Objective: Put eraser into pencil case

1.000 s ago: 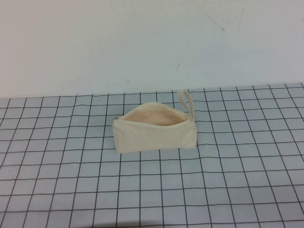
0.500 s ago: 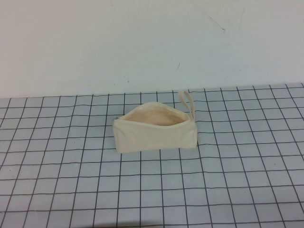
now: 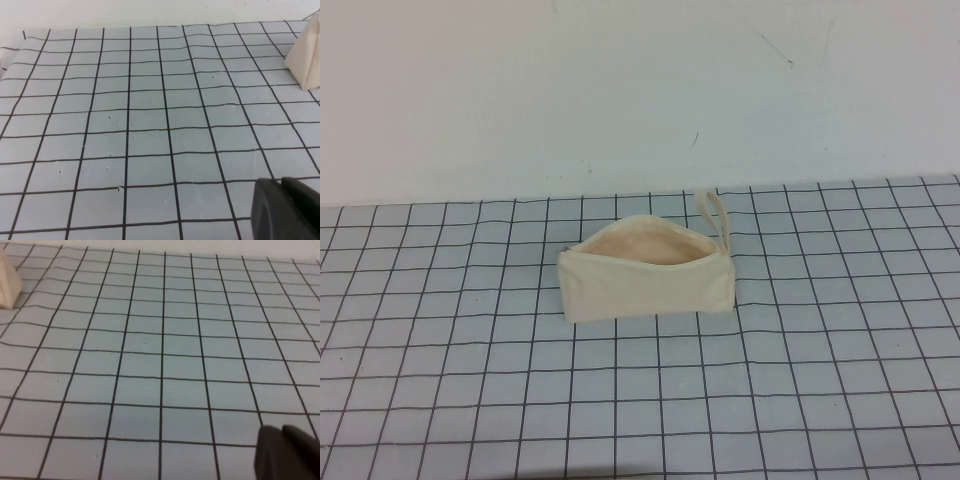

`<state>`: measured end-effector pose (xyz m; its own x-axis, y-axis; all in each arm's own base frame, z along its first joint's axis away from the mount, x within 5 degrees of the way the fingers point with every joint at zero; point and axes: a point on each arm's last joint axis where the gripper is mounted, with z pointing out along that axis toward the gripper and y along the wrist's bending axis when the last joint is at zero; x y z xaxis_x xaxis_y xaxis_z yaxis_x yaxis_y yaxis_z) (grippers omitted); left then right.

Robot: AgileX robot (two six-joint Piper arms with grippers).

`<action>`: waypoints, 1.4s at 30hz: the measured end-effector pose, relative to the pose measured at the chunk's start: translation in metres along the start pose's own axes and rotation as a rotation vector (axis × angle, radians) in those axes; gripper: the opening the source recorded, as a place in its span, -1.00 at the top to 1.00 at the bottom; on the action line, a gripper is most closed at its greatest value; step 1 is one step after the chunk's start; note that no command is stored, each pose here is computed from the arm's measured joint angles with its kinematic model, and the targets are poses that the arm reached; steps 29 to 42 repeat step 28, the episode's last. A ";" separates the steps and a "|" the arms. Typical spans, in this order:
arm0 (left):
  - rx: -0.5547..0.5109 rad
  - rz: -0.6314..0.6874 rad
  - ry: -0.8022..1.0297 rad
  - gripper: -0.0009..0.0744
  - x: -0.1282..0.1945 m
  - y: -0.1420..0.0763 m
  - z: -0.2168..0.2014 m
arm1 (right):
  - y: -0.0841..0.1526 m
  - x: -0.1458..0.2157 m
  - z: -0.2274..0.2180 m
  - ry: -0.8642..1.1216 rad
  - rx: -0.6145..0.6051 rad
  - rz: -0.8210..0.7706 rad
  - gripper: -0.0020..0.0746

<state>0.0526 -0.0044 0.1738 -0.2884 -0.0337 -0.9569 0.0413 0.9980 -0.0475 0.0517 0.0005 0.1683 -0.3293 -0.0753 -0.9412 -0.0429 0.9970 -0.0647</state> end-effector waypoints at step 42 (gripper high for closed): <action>0.000 0.000 0.000 0.98 0.000 0.000 0.000 | 0.000 0.001 0.000 0.018 -0.002 0.083 0.95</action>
